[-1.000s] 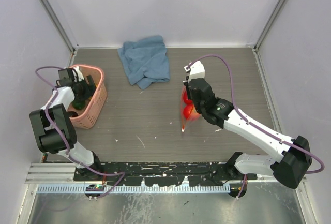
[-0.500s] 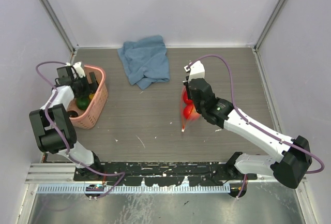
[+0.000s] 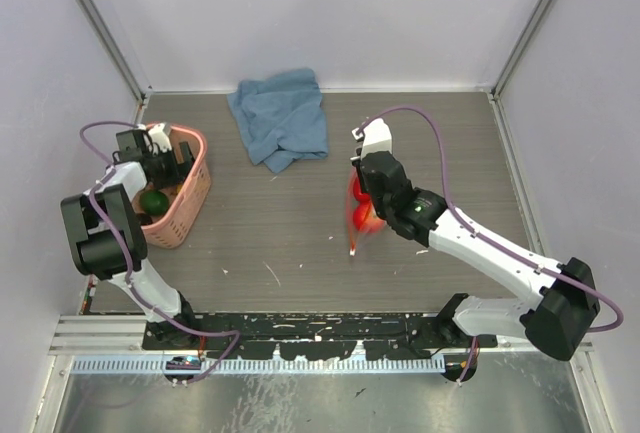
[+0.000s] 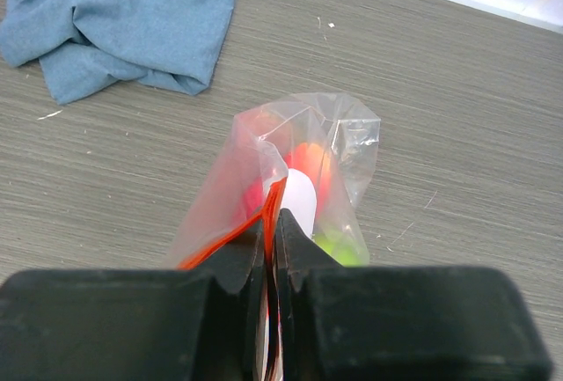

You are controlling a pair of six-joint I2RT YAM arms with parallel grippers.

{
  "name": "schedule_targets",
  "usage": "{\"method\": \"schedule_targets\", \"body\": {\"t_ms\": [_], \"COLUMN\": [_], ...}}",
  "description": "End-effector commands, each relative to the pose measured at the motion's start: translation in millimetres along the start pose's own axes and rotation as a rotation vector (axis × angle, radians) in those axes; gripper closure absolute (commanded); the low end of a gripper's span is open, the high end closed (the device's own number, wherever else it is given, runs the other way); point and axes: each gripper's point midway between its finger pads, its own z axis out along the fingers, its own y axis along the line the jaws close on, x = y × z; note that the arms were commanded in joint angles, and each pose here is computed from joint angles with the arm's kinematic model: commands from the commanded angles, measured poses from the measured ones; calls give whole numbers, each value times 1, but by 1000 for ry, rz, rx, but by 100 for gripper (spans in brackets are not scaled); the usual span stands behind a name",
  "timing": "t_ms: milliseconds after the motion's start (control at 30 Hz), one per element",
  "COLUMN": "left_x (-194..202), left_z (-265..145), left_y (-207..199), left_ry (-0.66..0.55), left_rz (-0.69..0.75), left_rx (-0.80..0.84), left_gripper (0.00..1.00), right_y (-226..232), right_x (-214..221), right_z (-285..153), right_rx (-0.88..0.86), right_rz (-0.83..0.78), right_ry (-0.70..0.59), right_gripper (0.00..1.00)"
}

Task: Place the food in the zip-top bag and seal the zipper
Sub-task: Pick up the fake fruit from the bin.

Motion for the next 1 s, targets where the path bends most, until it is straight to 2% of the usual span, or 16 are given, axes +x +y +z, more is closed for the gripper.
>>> {"method": "schedule_targets", "body": {"t_ms": [0, 200, 333, 600, 800, 967], "left_x": [-17, -3, -3, -22, -26, -33], "left_z": [7, 10, 7, -12, -25, -44], "left_y": [-2, -5, -8, 2, 13, 20], "left_ry": [-36, 32, 47, 22, 17, -30], "left_rz": [36, 17, -6, -85, -203, -297], "left_rx": [31, 60, 69, -69, -191, -298], "left_gripper": [13, 16, 28, 53, 67, 73], "right_y": [1, 1, 1, 2, 4, 5], "right_x": [-14, -15, -16, -19, -22, -23], "right_z": [1, 0, 0, -3, -6, -6], "right_rx": [-1, -1, -4, -17, -38, -43], "right_rz": [17, 18, 22, 33, 46, 47], "right_ry": [-42, -44, -46, -53, -57, -55], "right_gripper": [88, 88, 88, 88, 89, 89]}}
